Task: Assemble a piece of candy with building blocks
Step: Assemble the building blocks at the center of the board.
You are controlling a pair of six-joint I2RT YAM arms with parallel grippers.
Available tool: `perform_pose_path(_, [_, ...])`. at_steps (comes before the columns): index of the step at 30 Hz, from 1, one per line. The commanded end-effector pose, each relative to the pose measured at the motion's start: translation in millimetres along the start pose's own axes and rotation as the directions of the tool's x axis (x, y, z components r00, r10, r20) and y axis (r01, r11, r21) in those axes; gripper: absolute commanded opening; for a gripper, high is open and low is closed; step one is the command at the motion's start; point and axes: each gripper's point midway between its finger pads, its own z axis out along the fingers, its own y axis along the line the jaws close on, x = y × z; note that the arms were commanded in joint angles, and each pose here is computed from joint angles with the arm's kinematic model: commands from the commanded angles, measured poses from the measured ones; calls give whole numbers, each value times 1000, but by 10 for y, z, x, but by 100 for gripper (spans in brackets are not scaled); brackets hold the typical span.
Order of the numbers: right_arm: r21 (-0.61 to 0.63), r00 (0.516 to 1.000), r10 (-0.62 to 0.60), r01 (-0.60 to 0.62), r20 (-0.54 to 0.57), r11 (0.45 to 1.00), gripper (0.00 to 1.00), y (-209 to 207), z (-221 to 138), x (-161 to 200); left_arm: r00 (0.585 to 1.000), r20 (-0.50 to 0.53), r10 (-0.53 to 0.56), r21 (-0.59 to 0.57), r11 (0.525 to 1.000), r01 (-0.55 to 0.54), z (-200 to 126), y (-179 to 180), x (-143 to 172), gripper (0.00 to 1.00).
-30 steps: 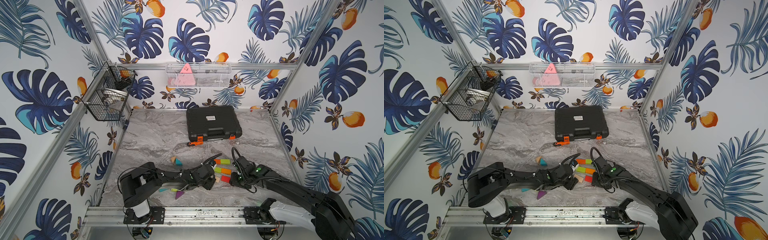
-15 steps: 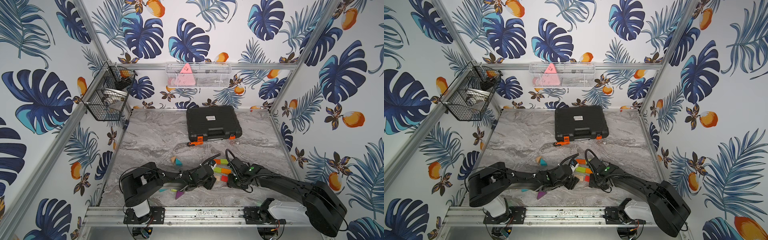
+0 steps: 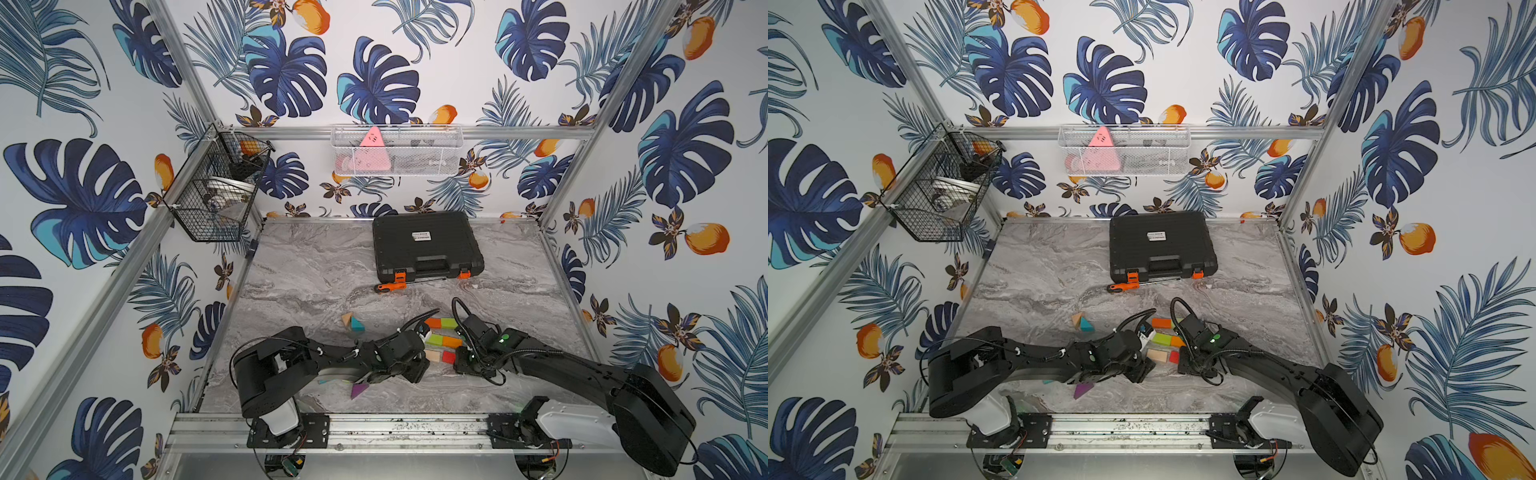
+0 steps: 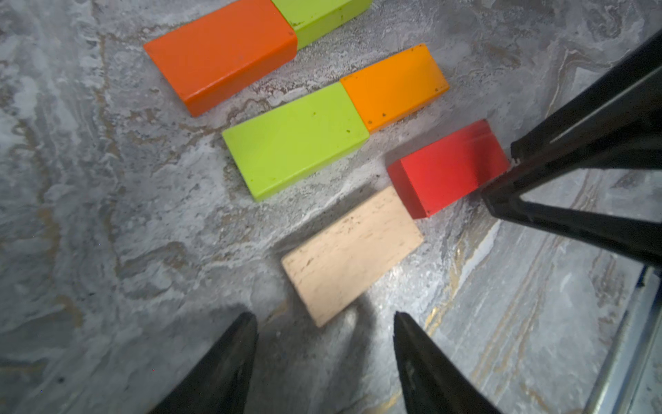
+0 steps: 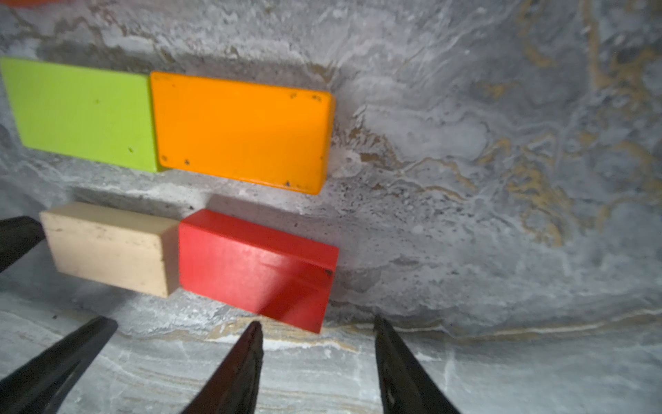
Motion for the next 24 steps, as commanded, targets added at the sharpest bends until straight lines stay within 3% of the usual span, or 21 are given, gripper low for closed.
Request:
perform_pose_path(1, [16, 1000, 13, -13, 11, 1000, 52, -11, 9, -27, 990, -141, -7, -49, 999, 0, 42, 128, 344, 64])
perform_pose_path(14, [25, 1000, -7, 7, 16, 1000, 44, 36, 71, -81, 988, -154, -10, -68, 998, 0, 93, 161, 374, 56])
perform_pose_path(24, [24, 1000, -21, 20, 22, 1000, 43, 71, 68, -121, 985, -170, -2, -54, 999, -8, 54, 164, 455, 60])
